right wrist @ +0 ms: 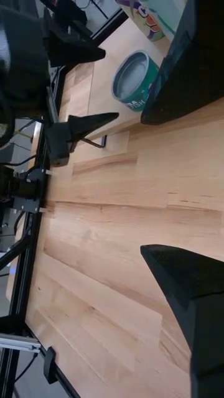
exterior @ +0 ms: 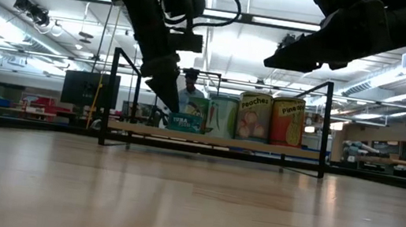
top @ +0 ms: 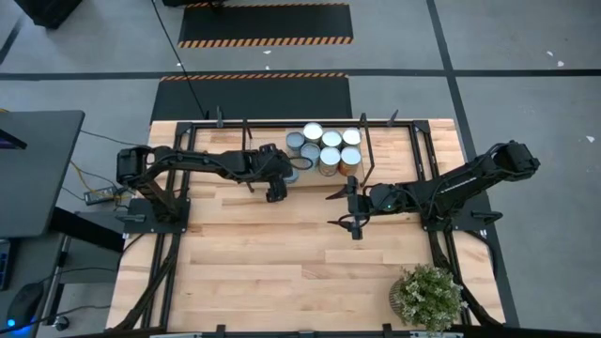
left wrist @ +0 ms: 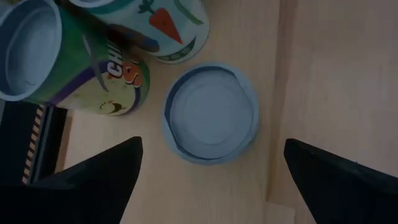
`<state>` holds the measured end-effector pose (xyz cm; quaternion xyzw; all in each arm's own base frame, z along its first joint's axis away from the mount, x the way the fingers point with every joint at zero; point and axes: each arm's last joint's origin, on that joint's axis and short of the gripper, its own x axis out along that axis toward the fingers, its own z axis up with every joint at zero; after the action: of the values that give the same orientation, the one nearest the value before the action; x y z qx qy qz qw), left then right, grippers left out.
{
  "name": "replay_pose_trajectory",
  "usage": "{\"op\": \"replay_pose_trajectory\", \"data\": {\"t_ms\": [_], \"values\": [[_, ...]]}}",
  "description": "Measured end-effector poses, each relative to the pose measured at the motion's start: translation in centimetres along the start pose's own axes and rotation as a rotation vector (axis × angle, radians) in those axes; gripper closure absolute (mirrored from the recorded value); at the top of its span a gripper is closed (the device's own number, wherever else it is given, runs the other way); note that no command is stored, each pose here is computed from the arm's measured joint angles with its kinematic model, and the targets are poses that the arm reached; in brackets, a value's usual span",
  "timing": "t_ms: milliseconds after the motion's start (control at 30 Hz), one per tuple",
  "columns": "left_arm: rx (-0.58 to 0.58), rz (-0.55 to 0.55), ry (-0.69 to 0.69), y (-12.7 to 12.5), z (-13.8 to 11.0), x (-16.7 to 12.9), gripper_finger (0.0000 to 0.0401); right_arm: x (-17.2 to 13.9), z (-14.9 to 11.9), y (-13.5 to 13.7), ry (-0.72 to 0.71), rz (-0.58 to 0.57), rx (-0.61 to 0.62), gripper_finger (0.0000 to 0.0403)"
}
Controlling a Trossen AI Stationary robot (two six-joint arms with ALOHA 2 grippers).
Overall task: Pick and place cans onto a shelf
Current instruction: Put the canned tuna fish on the shelf, then adjust the canned corn on the shelf
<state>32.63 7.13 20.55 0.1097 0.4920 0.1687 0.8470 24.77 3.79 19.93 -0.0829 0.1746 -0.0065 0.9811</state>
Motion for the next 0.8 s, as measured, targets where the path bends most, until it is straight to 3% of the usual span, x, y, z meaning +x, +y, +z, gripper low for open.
{"op": "replay_pose_trajectory", "data": {"t_ms": [433, 800], "values": [[0.042, 0.195, 0.011, 0.1, 0.3, 2.0, 0.0002, 0.0, 0.1, 0.0, -0.009, -0.001, 0.001, 0.0065], [0.028, 0.216, -0.034, 0.1, 1.1, 0.7, 0.0002, 0.0, 0.1, 0.0, -0.009, -0.001, -0.005, 0.0065]]}}
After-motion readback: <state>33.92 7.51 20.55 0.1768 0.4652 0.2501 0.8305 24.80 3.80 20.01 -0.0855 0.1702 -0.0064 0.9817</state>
